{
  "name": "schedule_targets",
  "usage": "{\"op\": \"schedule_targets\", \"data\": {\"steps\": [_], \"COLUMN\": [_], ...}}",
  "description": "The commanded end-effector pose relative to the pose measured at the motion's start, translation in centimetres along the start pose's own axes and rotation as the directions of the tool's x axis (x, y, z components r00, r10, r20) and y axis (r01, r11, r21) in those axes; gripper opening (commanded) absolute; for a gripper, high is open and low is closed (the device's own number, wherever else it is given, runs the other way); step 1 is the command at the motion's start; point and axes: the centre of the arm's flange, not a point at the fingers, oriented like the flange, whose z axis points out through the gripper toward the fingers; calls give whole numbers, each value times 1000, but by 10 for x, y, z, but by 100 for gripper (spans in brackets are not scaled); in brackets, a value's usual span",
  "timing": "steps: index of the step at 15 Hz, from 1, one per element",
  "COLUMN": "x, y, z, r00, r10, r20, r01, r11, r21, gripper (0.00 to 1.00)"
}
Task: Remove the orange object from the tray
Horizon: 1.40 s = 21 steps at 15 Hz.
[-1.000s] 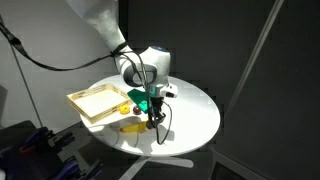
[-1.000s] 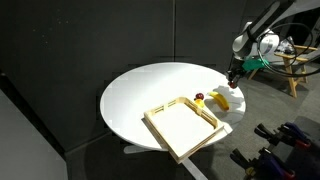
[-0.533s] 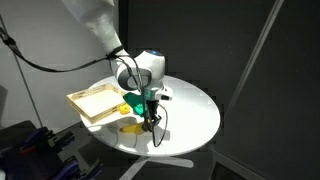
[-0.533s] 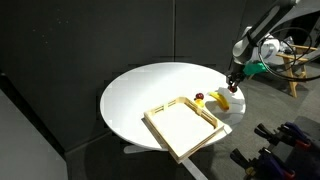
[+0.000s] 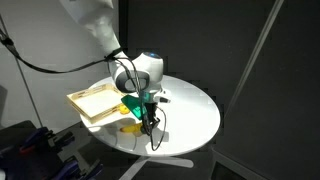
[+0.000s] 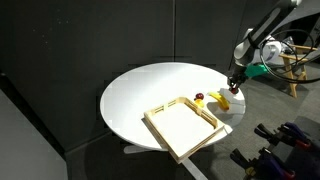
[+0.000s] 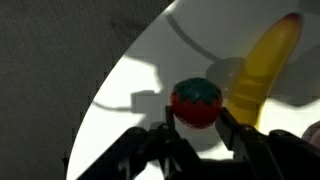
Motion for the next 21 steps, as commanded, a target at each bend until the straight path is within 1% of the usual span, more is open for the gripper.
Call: {"op": "schedule_targets", "data": {"steps": [1,12,20,21], "x": [-3,-2,-2,-2], "y": [6,7,7,7], "z": [2,15,16,16], "r00": [1000,1000,1000,1000], "r10": [-16,-11,-11,-11], "r20": [-13,-8,-9,-8], "r01": [16,11,11,10], "r11": [1000,1000,1000,1000], "r21": [-3,-12,-13,-13], "gripper": [21,21,21,39]}}
